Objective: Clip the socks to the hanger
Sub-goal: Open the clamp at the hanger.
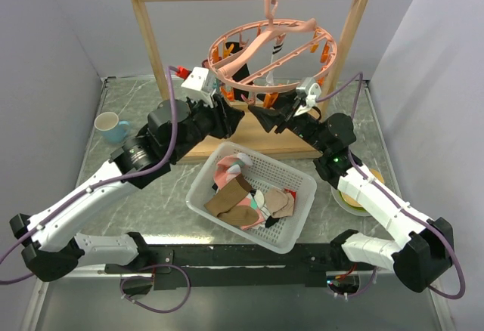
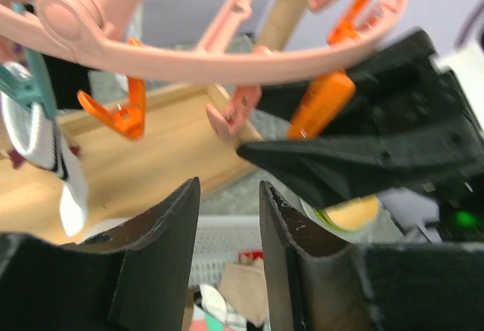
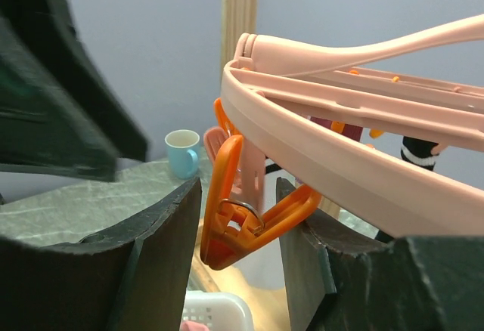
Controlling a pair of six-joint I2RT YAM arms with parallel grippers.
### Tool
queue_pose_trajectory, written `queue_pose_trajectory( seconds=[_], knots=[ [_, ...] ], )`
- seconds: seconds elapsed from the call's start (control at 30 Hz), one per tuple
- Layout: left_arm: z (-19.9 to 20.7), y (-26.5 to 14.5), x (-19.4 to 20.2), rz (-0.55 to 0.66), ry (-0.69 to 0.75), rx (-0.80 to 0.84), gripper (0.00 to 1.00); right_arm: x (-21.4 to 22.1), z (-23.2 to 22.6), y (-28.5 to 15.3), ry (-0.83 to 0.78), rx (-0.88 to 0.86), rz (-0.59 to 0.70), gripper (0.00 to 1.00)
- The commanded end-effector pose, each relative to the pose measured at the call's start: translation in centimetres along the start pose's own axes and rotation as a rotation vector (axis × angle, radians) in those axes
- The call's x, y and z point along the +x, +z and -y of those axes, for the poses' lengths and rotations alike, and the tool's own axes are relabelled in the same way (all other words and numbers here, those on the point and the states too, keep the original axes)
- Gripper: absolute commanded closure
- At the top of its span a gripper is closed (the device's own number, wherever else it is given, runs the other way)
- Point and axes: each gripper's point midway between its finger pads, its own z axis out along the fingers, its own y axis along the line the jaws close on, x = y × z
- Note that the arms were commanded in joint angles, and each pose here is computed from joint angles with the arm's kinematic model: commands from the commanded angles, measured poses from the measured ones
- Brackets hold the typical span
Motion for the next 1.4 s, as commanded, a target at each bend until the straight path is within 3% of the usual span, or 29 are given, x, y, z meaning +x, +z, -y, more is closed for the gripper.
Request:
queue_pose_trajectory(
  seconds=[0.0,0.17,0.63,0.9,1.17,1.37],
  knots=[
    [-0.6,0.9,-3.6,0.161,-0.001,-0.063,0.56,-2.9,-0.2,0.5,-0.052,-0.007,0.064,0.48],
    [-0.2,1.6,-4.9,0.22,-0.022,-0.059,0.52,-2.3,-0.3,0.0,-0.05,-0.003,0.052,0.48],
    [0.9,2.9,-1.9,0.133,-0.028,0.012,0.44,-2.4,-0.7,-0.6,-0.065,-0.013,0.049,0.51],
    [0.6,3.7,-1.9,0.148,-0.022,-0.002,0.39,-2.5,-0.9,-0.7,-0.067,-0.021,0.051,0.52],
    [0.2,4.3,-2.6,0.169,-0.025,-0.007,0.69,-2.2,-1.2,-1.1,-0.061,-0.025,0.036,0.52],
    [0.0,4.4,-3.2,0.173,-0.046,0.01,0.81,-1.7,-1.4,-1.8,-0.049,-0.019,0.014,0.49]
  ],
)
